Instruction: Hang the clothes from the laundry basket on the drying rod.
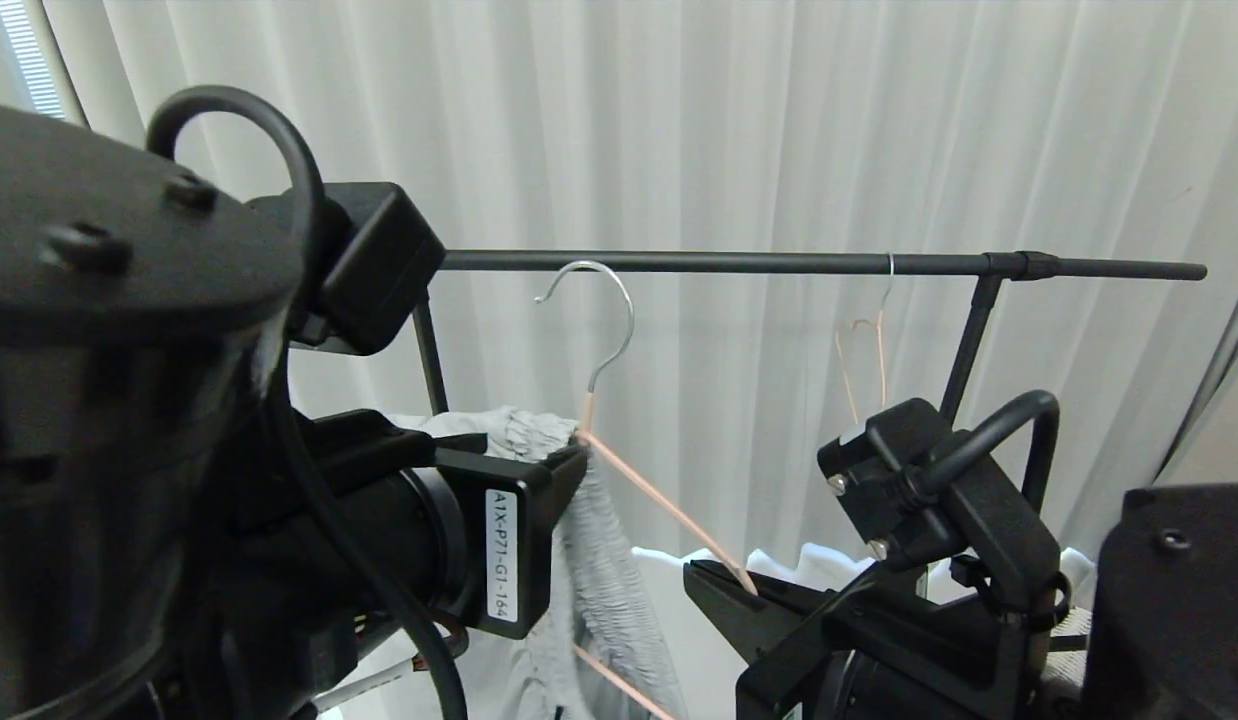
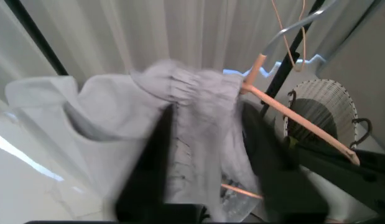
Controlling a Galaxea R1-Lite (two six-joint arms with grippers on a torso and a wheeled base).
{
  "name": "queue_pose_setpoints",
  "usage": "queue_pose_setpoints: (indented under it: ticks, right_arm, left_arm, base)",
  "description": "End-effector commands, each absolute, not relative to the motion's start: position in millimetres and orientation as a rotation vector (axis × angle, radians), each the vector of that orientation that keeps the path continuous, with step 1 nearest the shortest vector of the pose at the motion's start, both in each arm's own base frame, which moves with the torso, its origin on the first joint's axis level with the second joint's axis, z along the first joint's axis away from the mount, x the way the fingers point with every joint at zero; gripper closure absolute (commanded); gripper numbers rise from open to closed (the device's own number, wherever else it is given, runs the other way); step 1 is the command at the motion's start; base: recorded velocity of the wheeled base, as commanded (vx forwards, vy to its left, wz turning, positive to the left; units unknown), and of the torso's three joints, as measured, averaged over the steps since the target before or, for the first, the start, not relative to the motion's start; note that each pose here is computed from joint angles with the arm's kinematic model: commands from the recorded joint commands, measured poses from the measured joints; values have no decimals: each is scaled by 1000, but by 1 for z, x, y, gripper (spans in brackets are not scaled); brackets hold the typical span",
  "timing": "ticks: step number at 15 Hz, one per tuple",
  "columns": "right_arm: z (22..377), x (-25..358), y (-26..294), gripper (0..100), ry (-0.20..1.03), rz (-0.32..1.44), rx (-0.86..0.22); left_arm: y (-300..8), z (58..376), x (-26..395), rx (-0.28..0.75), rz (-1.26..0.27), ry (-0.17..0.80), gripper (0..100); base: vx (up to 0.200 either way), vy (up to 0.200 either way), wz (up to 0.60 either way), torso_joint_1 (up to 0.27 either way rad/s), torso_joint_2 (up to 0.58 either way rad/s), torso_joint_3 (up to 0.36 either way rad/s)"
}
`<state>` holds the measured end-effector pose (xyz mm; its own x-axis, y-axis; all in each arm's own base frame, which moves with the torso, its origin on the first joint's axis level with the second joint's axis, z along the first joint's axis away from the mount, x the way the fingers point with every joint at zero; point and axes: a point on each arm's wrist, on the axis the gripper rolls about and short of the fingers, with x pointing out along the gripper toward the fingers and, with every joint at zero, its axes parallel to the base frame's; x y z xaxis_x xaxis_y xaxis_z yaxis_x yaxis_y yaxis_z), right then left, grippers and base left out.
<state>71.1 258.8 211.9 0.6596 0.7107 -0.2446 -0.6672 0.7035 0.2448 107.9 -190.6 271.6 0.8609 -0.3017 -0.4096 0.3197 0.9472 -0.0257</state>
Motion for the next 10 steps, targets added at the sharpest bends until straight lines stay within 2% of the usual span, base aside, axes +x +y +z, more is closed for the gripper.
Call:
queue_pose_setpoints:
  ticks: [1, 6, 8, 9, 10]
  right_arm:
    - [213, 70, 256, 100, 313, 782, 133]
    - [205, 69, 242, 100, 155, 752, 91]
    - [204, 66, 228, 100, 128, 752, 62]
    - [204, 63, 216, 100, 115, 758, 45]
    - [203, 61, 205, 100, 104, 763, 29]
  left_arm:
    - [-185, 275, 105, 31, -327, 411, 0]
    - [-158, 282, 92, -3, -333, 378, 0]
    - [-138, 273, 83, 78, -347, 368, 0]
    - [-121, 266, 74, 179, -378, 347, 0]
    - [-107, 263, 67, 231, -440, 330, 0]
  base:
    - [0, 0, 0, 0, 0, 0]
    - [0, 0, 0, 0, 0, 0]
    - [0, 0, 0, 0, 0, 0]
    - [0, 0, 0, 0, 0, 0]
    - [0, 0, 0, 0, 0, 0]
